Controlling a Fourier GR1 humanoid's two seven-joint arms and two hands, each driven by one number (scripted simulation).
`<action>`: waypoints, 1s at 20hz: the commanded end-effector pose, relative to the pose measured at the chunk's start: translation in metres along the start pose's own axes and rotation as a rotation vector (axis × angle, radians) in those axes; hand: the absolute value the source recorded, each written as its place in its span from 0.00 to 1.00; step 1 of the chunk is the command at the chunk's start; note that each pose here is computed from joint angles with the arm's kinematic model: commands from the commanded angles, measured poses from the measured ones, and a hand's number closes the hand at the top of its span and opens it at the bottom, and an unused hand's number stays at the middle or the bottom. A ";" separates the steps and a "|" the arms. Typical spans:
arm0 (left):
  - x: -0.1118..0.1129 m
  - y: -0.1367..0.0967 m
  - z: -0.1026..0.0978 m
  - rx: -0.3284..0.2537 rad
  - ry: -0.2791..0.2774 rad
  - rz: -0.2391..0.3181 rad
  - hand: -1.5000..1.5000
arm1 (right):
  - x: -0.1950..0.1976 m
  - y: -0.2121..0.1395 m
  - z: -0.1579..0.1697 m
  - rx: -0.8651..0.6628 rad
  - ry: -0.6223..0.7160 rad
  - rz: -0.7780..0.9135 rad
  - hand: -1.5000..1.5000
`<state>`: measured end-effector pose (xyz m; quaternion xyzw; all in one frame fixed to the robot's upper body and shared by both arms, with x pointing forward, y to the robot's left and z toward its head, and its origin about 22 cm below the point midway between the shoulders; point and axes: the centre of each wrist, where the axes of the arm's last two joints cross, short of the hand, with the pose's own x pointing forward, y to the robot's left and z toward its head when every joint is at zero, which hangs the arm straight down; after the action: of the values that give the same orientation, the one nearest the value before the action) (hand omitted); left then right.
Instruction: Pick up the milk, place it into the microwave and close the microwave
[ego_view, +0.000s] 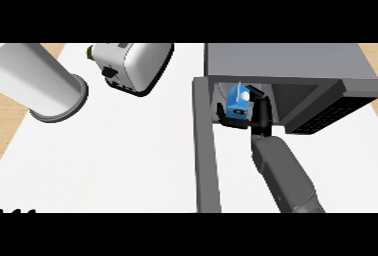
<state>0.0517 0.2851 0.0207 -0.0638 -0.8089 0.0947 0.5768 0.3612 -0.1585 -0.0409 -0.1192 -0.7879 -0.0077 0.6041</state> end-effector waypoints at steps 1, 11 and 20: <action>-0.003 0.006 0.005 -0.015 0.011 0.003 0.00 | 0.000 -0.003 -0.026 -0.020 0.010 0.089 1.00; -0.005 -0.001 -0.007 -0.051 -0.003 0.008 0.00 | -0.024 -0.037 -0.027 -0.032 0.009 0.279 1.00; -0.009 0.008 -0.006 -0.087 0.012 0.027 0.00 | -0.005 -0.057 -0.058 -0.078 -0.129 0.457 1.00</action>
<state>0.0611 0.2900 0.0138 -0.0954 -0.8094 0.0714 0.5750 0.4044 -0.2154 -0.0256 -0.2865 -0.7732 0.0935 0.5579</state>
